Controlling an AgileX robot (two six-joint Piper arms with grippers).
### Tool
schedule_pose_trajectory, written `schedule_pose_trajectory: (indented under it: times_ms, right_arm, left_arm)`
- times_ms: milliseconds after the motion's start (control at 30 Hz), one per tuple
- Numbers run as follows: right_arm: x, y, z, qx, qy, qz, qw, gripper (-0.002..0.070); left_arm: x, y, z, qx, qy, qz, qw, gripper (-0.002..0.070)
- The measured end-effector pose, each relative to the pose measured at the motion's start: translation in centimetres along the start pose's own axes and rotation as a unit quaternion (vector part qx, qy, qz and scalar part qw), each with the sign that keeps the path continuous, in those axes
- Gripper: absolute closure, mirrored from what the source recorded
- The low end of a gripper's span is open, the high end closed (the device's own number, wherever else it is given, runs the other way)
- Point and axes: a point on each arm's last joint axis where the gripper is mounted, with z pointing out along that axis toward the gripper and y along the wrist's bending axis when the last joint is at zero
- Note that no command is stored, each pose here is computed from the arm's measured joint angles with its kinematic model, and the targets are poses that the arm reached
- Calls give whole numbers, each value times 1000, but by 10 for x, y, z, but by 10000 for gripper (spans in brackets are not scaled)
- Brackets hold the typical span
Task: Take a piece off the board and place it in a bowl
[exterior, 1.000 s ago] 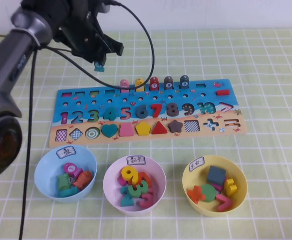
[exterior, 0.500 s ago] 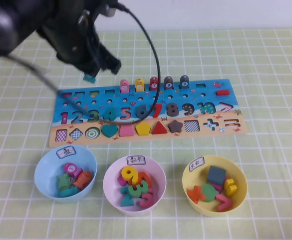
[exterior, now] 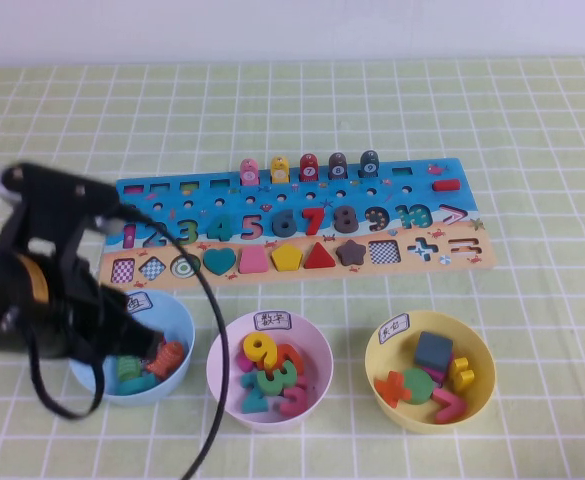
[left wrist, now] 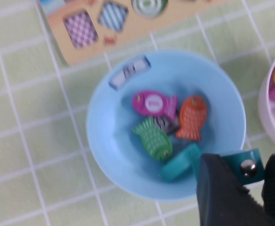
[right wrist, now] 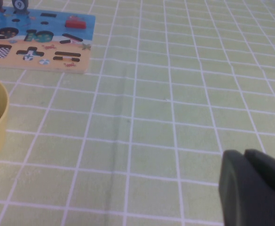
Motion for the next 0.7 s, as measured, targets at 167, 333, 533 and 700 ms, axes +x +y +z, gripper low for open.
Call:
schedule_pose_trajectory:
  times_ms: [167, 333, 533, 700]
  right_arm:
    - [0, 0, 0, 0, 0, 0, 1000, 694]
    - [0, 0, 0, 0, 0, 0, 1000, 694]
    - [0, 0, 0, 0, 0, 0, 1000, 694]
    - [0, 0, 0, 0, 0, 0, 1000, 694]
  left_arm:
    - [20, -2, 25, 5, 25, -1, 1000, 517]
    - [15, -5, 47, 9, 23, 3, 1000, 517]
    - [11, -9, 77, 12, 28, -3, 1000, 385]
    - [15, -11, 93, 8, 54, -21, 998, 209]
